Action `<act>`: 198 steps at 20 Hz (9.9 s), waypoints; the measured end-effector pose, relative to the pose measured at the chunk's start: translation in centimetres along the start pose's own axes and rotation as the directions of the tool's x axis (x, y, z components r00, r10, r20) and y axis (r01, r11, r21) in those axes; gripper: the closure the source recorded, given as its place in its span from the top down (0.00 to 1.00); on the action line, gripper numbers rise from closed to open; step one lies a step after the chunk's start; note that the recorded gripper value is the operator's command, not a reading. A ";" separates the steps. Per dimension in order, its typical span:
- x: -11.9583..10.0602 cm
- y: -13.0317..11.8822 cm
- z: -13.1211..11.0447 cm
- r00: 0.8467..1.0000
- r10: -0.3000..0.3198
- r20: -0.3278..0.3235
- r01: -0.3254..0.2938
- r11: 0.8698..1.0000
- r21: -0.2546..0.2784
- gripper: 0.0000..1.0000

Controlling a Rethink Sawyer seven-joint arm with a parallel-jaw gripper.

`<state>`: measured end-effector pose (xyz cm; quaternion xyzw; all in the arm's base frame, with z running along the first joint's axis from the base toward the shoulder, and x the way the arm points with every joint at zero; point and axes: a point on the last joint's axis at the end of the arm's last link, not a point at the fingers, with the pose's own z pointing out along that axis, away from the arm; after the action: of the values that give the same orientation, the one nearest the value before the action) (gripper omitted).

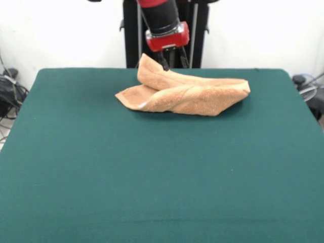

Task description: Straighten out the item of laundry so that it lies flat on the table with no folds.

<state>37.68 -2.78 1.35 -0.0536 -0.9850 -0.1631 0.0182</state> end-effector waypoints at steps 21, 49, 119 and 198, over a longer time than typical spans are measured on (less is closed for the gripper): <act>-6.4 -1.0 -1.6 0.990 -0.090 0.113 0.085 0.995 0.045 1.00; -2.7 0.8 -0.1 0.963 -0.267 0.019 0.249 0.918 0.309 1.00; 8.1 3.5 6.3 0.995 -0.037 0.088 0.018 0.978 0.209 1.00; 9.9 6.3 7.0 0.998 0.021 0.051 -0.032 0.974 0.225 1.00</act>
<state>28.44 6.43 -2.71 -0.0684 -0.9965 -0.0486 0.0025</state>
